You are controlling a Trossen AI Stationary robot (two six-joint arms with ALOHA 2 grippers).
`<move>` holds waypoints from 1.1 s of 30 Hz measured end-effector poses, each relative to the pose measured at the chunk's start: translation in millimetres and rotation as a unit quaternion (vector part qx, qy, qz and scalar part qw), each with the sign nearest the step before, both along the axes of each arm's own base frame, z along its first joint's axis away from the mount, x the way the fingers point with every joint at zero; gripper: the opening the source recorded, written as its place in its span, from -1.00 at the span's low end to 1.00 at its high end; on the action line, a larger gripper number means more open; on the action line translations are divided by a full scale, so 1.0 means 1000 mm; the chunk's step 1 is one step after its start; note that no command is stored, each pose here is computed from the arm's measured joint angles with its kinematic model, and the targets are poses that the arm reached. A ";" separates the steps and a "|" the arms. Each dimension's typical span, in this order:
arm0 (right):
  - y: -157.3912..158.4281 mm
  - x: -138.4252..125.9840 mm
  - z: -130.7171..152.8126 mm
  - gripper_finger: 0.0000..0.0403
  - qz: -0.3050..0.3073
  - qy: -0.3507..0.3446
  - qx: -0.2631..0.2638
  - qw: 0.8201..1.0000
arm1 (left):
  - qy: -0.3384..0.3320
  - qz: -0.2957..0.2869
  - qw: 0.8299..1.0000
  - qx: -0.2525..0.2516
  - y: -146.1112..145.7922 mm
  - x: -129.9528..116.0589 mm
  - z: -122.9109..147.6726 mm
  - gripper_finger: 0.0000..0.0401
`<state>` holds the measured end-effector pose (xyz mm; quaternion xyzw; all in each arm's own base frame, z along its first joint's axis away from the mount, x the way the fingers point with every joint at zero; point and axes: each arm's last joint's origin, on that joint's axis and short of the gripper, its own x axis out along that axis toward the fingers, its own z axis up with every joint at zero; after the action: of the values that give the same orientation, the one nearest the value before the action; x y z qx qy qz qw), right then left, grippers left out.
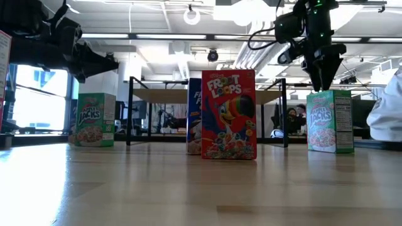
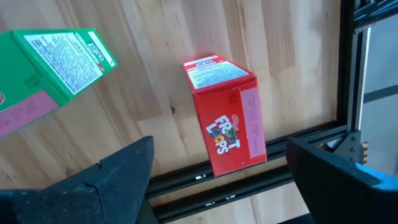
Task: Stack cereal on shelf
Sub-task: Put the top right red cereal box on the shelf
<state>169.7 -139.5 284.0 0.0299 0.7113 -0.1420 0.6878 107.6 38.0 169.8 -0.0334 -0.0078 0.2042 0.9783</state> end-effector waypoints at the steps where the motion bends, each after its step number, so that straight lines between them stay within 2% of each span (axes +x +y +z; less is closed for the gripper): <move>1: 0.000 0.000 0.000 0.73 0.001 -0.001 -0.001 1.000 | 0.000 0.000 1.000 0.000 0.000 0.000 0.000 -1.00; 16: -0.009 0.001 0.001 0.73 -0.004 -0.013 -0.038 0.999 | 0.000 0.000 1.000 0.000 0.000 0.000 0.000 -1.00; 27: -0.013 -0.001 0.001 0.73 -0.001 -0.029 -0.024 0.999 | 0.000 0.000 1.000 0.000 0.000 0.000 0.000 -1.00; 33: -0.012 -0.003 -0.018 0.73 0.008 -0.007 -0.023 1.000 | 0.000 0.000 1.000 0.001 0.000 0.000 0.000 -1.00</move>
<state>166.9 -151.1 265.5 0.0093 0.7033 -0.1520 0.6944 107.6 38.0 169.8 -0.0328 -0.0079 0.2043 0.9783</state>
